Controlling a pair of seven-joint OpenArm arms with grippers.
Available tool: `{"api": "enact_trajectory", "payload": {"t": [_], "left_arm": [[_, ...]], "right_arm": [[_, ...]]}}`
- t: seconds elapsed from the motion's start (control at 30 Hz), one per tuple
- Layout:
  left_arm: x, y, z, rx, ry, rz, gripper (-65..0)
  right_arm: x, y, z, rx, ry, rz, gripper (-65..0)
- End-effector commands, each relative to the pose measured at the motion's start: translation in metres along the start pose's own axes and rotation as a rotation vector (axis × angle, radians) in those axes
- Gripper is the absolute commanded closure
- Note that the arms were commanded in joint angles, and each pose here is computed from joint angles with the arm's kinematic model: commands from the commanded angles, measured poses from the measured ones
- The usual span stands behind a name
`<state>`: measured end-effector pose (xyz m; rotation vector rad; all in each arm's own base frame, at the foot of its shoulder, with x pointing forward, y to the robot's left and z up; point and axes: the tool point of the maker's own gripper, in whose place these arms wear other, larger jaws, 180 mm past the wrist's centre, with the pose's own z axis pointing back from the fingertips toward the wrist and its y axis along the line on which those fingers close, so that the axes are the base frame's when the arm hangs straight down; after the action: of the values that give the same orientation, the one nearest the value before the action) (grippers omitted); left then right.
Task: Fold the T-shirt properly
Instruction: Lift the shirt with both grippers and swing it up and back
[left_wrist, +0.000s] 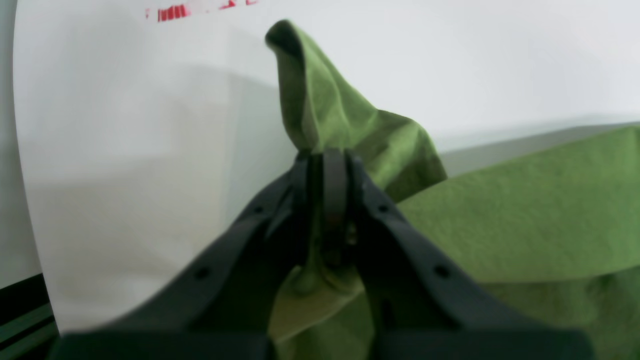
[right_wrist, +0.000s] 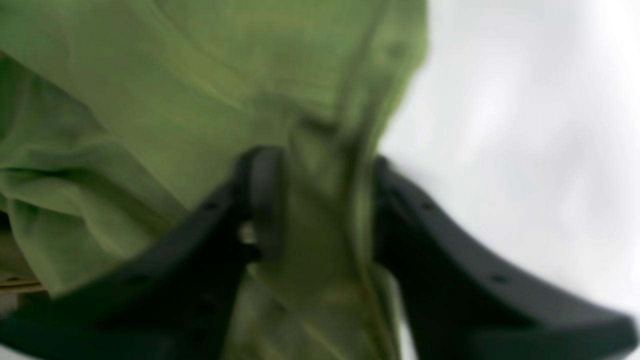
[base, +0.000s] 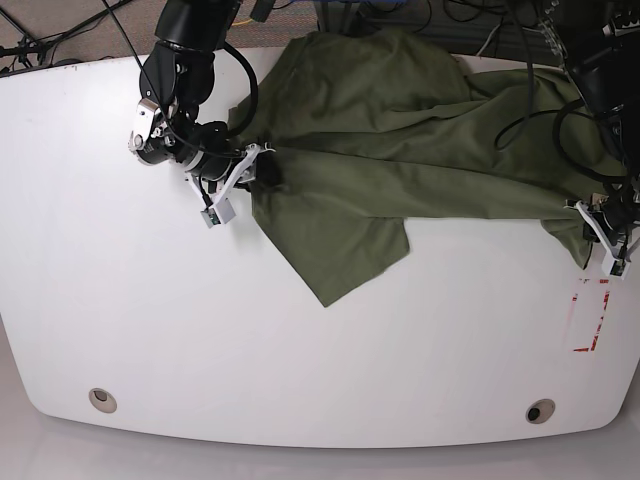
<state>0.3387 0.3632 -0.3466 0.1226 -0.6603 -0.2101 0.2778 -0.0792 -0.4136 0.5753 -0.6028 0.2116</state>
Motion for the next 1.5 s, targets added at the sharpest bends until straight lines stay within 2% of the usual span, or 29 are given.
{"api": "enact_trajectory", "payload": {"t": [0.0, 0.1, 0.37, 0.47, 0.63, 0.87, 1.1, 1.33, 1.47], "left_arm": [[0.019, 0.014, 0.011, 0.034, -0.054, -0.016, 0.0], [0.019, 0.014, 0.011, 0.033, -0.056, -0.015, 0.0], [0.028, 0.015, 0.015, 0.042, -0.077, -0.027, 0.0], [0.049, 0.015, 0.03, 0.078, -0.136, -0.072, 0.0], [0.08, -0.003, 0.047, 0.097, -0.237, -0.12, 0.0], [0.121, -0.027, 0.071, 0.112, -0.364, -0.179, 0.0], [0.153, -0.024, 0.085, 0.143, -0.376, -0.163, 0.0], [0.191, -0.012, 0.111, 0.19, -0.45, -0.157, 0.0], [0.218, -0.001, 0.131, 0.225, -0.497, -0.145, 0.0]], "right_arm": [[0.007, 0.0, 0.003, -0.001, -0.016, 0.01, -10.8], [0.001, -0.007, 0.008, -0.017, 0.001, 0.017, 0.0], [0.013, -0.015, 0.028, -0.072, -0.009, 0.083, 0.0], [0.021, -0.023, 0.044, -0.121, 0.01, 0.142, 0.0], [0.052, -0.025, 0.064, -0.174, -0.044, 0.237, 0.0], [0.086, -0.055, 0.087, -0.256, -0.051, 0.313, 0.0], [0.142, -0.079, 0.122, -0.362, -0.092, 0.406, 0.0], [0.197, -0.106, 0.157, -0.453, -0.118, 0.43, 0.0], [0.245, -0.109, 0.179, -0.489, -0.155, 0.472, 0.0]]}}
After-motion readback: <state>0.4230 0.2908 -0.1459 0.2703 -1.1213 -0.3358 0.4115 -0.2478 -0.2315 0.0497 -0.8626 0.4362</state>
